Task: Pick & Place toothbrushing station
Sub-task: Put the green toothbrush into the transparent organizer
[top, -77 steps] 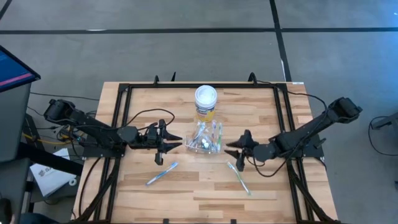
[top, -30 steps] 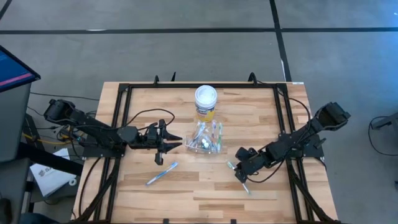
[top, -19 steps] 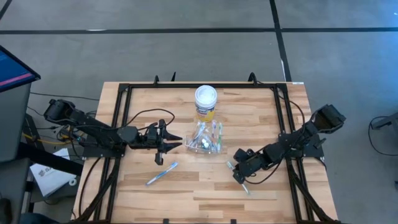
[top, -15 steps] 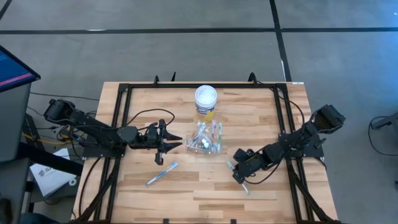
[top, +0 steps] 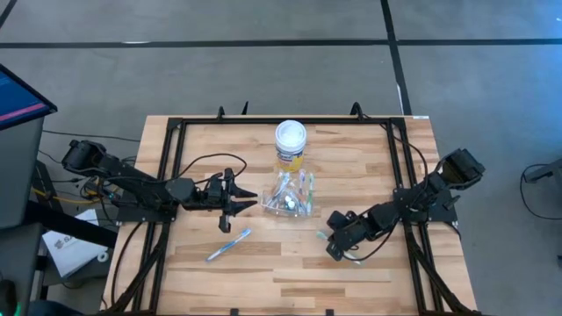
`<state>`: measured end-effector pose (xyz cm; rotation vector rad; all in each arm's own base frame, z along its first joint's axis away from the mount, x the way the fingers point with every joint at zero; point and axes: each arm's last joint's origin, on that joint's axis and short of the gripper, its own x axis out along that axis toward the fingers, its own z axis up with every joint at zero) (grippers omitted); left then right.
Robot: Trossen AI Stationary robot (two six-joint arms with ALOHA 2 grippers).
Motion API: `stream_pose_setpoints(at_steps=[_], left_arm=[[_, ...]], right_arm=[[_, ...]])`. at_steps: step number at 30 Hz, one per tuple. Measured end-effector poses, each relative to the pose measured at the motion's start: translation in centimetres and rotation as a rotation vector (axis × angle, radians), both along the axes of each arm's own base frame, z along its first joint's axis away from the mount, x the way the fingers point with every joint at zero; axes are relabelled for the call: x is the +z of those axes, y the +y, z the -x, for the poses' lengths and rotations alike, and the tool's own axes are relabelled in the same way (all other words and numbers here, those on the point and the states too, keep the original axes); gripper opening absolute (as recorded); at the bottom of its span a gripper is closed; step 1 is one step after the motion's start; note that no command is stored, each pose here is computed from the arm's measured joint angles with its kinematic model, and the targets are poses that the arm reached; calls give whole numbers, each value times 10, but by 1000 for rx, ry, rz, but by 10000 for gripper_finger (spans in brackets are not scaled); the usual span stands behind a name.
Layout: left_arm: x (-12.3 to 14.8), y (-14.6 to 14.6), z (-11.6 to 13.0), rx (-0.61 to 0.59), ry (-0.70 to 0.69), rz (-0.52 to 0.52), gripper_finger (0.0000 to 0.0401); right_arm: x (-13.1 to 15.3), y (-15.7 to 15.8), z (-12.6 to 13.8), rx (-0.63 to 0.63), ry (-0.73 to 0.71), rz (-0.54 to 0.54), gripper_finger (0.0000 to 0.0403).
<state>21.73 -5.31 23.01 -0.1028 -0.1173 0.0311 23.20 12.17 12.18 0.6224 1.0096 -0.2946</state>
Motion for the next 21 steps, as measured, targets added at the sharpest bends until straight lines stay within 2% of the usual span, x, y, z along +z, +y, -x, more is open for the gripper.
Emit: stream_pose_setpoints(at_steps=[4,9,21], left_arm=[[0,0,0,-1,0,0,86],[0,0,0,0,0,0,86],[0,0,0,-1,0,0,86]], right_arm=[[5,0,0,4,-31,7,0],[25,0,2,5,-144,64,1],[74,-10,14,-25,-402,262,0]])
